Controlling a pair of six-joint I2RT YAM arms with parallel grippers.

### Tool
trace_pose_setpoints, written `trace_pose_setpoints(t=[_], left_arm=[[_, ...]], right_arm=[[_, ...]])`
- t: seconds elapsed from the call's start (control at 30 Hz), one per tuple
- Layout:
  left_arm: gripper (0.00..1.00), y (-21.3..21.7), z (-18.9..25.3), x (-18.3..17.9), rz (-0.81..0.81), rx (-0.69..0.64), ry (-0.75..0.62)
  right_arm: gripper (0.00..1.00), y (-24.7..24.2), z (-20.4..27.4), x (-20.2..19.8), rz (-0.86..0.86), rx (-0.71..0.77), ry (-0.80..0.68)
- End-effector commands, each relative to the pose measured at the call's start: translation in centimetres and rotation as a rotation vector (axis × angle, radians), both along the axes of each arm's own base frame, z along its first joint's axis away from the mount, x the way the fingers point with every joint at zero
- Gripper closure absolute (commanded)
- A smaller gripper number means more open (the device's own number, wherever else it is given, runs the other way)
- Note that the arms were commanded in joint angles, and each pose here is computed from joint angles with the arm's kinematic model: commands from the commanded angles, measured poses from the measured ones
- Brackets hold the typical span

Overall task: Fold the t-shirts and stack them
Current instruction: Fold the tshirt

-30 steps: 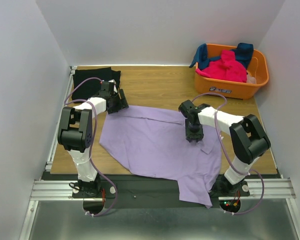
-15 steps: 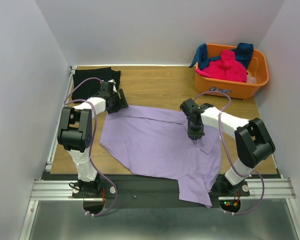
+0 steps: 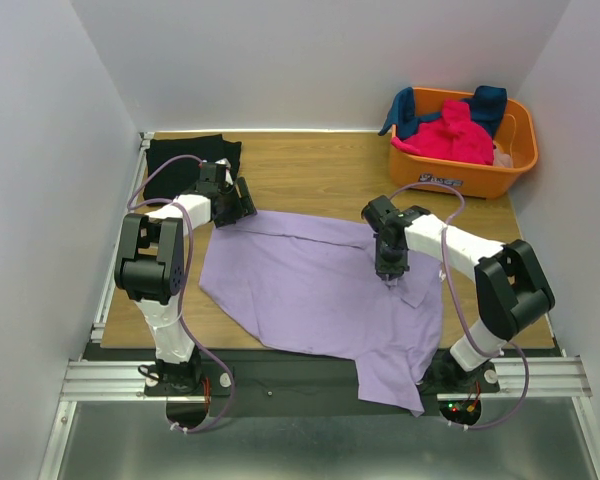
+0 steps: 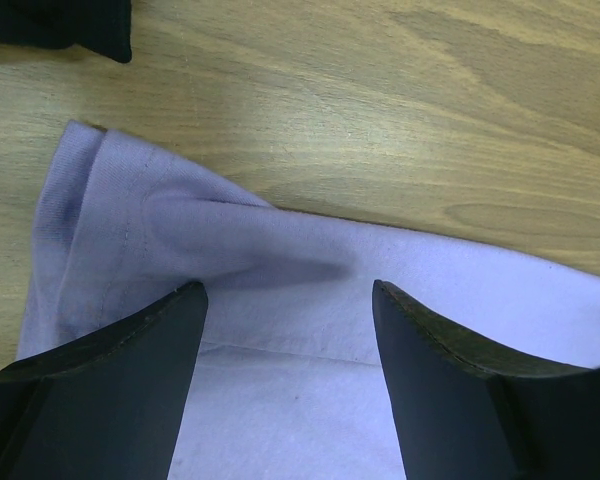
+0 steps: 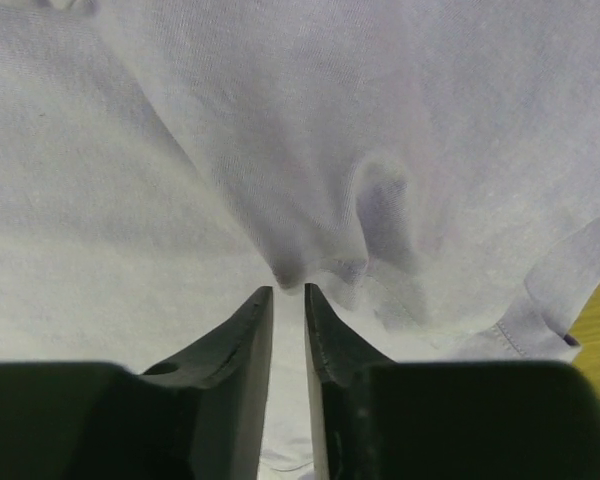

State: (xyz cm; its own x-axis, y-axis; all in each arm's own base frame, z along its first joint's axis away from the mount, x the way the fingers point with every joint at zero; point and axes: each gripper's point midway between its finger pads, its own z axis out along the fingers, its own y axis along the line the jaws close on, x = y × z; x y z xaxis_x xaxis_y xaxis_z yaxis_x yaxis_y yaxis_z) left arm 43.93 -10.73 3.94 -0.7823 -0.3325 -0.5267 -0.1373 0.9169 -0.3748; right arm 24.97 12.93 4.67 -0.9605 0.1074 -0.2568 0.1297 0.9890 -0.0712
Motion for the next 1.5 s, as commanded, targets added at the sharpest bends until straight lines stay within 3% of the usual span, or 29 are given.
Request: trace_pose_setpoints(t=[0.0,0.33,0.47,0.57,0.73,0.93,1.03,1.17,1.27,1.47], left_arm=[[0.2,1.6,-3.2,-2.0,0.017,0.055,0.112],[0.2,1.7,-3.2,-2.1,0.017,0.055,0.11],[0.2,2.0,-3.2,-2.1,0.021,0.057,0.111],[0.2,2.2,-3.3,-2.1,0.024,0.058,0.114],[0.2,2.3,-3.4,-2.1,0.027,0.058,0.115],[0.2,2.4,-3.4,-1.9,0.03,0.057,0.114],[0.2,2.4,-3.3,-1.9,0.027,0.056,0.116],[0.2,2.5,-3.5,-2.1,0.025,0.057,0.123],[0.2,2.5,-3.6,-2.2,0.024,0.06,0.127],[0.2,2.3,-3.5,-2.0,0.018,0.053,0.127]], right_arm=[[0.72,1.2,0.6,1.5,-0.006,0.038,-0.036],[0.73,0.5,-1.1,1.9,-0.023,-0.02,-0.026],[0.94,0.5,-0.4,2.1,-0.031,-0.014,-0.046],[1.0,1.1,1.4,2.0,-0.026,0.031,-0.067],[1.0,2.2,5.8,1.1,0.027,0.13,-0.092],[0.99,3.7,7.3,-1.8,0.092,0.251,0.017],[0.87,3.3,5.6,-3.0,0.094,0.232,0.084],[0.53,2.0,5.4,-2.2,0.042,0.155,0.04],[0.39,0.9,5.9,-1.6,-0.023,0.126,-0.006],[0.38,-3.5,4.9,-2.0,-0.203,0.112,-0.031]])
